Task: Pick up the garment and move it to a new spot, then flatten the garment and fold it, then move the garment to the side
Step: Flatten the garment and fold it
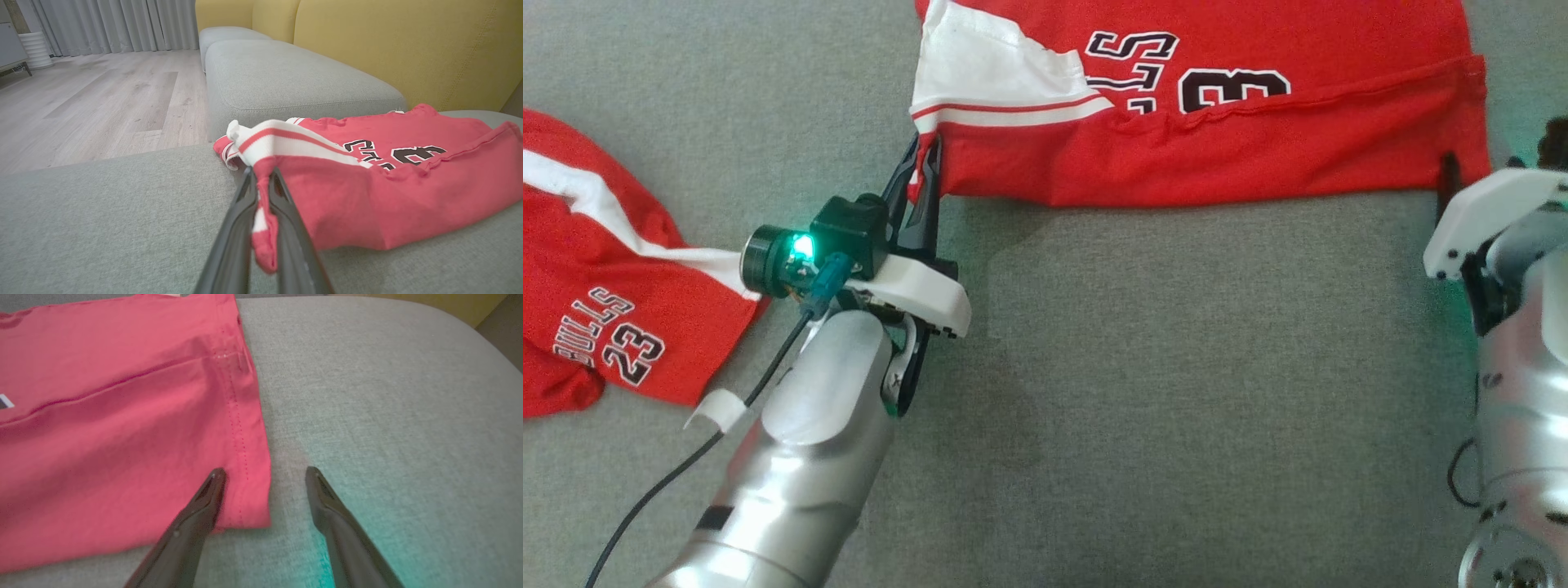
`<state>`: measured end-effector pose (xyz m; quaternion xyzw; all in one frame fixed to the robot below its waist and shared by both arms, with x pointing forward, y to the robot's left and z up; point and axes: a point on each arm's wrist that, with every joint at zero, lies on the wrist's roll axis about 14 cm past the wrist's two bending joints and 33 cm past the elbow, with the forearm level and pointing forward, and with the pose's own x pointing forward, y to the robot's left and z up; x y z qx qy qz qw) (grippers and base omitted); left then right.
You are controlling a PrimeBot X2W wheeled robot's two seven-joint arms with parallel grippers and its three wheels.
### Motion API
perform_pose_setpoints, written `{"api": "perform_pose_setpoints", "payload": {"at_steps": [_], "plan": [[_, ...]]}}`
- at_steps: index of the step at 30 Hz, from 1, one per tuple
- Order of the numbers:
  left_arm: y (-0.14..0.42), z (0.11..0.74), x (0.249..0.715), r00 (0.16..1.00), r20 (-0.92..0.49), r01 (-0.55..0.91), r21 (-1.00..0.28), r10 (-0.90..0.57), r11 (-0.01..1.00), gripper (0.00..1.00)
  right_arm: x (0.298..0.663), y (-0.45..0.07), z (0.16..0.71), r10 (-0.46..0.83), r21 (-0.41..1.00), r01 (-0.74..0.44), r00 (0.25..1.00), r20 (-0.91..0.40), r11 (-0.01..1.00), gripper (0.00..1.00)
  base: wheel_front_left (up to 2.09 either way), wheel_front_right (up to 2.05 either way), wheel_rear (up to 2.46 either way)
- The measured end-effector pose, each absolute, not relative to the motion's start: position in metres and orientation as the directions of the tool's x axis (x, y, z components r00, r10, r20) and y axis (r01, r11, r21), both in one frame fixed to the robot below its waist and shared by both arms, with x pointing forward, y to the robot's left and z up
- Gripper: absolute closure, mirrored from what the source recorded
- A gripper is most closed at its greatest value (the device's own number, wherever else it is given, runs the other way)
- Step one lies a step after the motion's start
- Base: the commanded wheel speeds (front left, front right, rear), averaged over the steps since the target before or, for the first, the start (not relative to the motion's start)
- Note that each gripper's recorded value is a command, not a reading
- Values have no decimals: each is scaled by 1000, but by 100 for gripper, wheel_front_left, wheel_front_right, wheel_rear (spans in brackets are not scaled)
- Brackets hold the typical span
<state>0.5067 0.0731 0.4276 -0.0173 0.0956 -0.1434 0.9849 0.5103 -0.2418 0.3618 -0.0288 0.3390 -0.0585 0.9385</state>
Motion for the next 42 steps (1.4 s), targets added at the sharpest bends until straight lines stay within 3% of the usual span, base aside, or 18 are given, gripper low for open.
{"api": "perform_pose_setpoints", "payload": {"at_steps": [1, 2, 4, 16, 27, 41, 42], "plan": [[73, 427, 506, 940, -185, 279, -61, -286, 958, 100, 512, -241, 361, -126, -93, 86, 758, -640, 992, 0, 0, 0, 0], [73, 426, 506, 940, -186, 280, -60, -287, 958, 100, 514, -240, 360, -123, -90, 84, 754, -645, 992, 9, 0, 0, 0], [73, 426, 506, 939, -187, 283, -58, -288, 957, 100, 515, -239, 360, -119, -86, 83, 752, -649, 993, 100, 0, 0, 0], [71, 435, 494, 931, -208, 303, -22, -300, 953, 100, 498, -251, 372, -118, -156, 21, 757, -642, 988, 100, 0, 0, 0], [68, 409, 431, 855, -381, 366, -34, -351, 930, 100, 447, -279, 386, -143, -212, -2, 732, -666, 977, 100, 0, 0, 0], [55, 403, 361, 805, -441, 412, -63, -396, 909, 100, 382, -280, 380, -92, -98, 35, 736, -670, 995, 100, 0, 0, 0], [55, 403, 361, 804, -444, 411, -63, -395, 909, 100, 381, -280, 380, -91, -93, 38, 740, -667, 995, 84, 0, 0, 0]]}}
